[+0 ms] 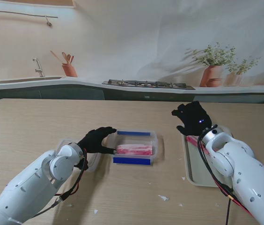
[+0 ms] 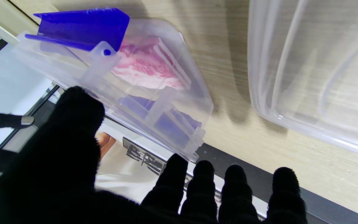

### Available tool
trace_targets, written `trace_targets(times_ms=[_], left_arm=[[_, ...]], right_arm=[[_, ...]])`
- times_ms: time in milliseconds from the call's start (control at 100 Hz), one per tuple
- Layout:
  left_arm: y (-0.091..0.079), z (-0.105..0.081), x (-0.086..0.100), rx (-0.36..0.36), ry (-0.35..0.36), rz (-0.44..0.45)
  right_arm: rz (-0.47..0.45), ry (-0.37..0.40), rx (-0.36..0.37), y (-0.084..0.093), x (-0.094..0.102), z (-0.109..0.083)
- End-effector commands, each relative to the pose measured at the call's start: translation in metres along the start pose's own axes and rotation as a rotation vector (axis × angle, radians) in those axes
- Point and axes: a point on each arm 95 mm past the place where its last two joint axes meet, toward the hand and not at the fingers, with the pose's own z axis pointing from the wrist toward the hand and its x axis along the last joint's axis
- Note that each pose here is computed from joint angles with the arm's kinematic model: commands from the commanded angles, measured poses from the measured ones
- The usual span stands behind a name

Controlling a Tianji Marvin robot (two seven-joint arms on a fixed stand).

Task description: Separate the bacon slices onto the tray

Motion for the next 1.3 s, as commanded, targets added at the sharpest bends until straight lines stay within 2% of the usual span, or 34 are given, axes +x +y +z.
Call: trace_targets(times_ms=[0, 280, 570, 700, 900, 1170, 1290], left_arm=[[0.009, -0.003, -0.003, -0.035, -0.008, 0.003], [0.009, -0.003, -0.002, -0.034, -0.004, 0.002], [0.009, -0.005, -0.003, -0.034, -0.007, 0.003], [0.009, -0.005, -0.003, -0.032, -0.008, 0.006], [0.009, -0.006, -0.004, -0.033, -0.007, 0.011], [0.009, -0.007, -0.004, -0.035, -0.005, 0.01], [0.009, -0.007, -0.004, -0.039, -0.005, 0.011]], right_arm=[[0.026, 0.059, -0.029, 0.024, 0.018, 0.014], [0.144, 0.198, 0.007, 0.054, 0.058, 0.039], [0.245, 0.283, 0.056, 0.065, 0.098, 0.059], [0.272, 0.285, 0.095, 0.063, 0.109, 0.063], [0.36, 0.26, 0.173, 0.051, 0.122, 0.069], [0.464, 0.205, 0.351, 0.028, 0.136, 0.08], [0.489, 0.19, 0.403, 0.019, 0.139, 0.084]])
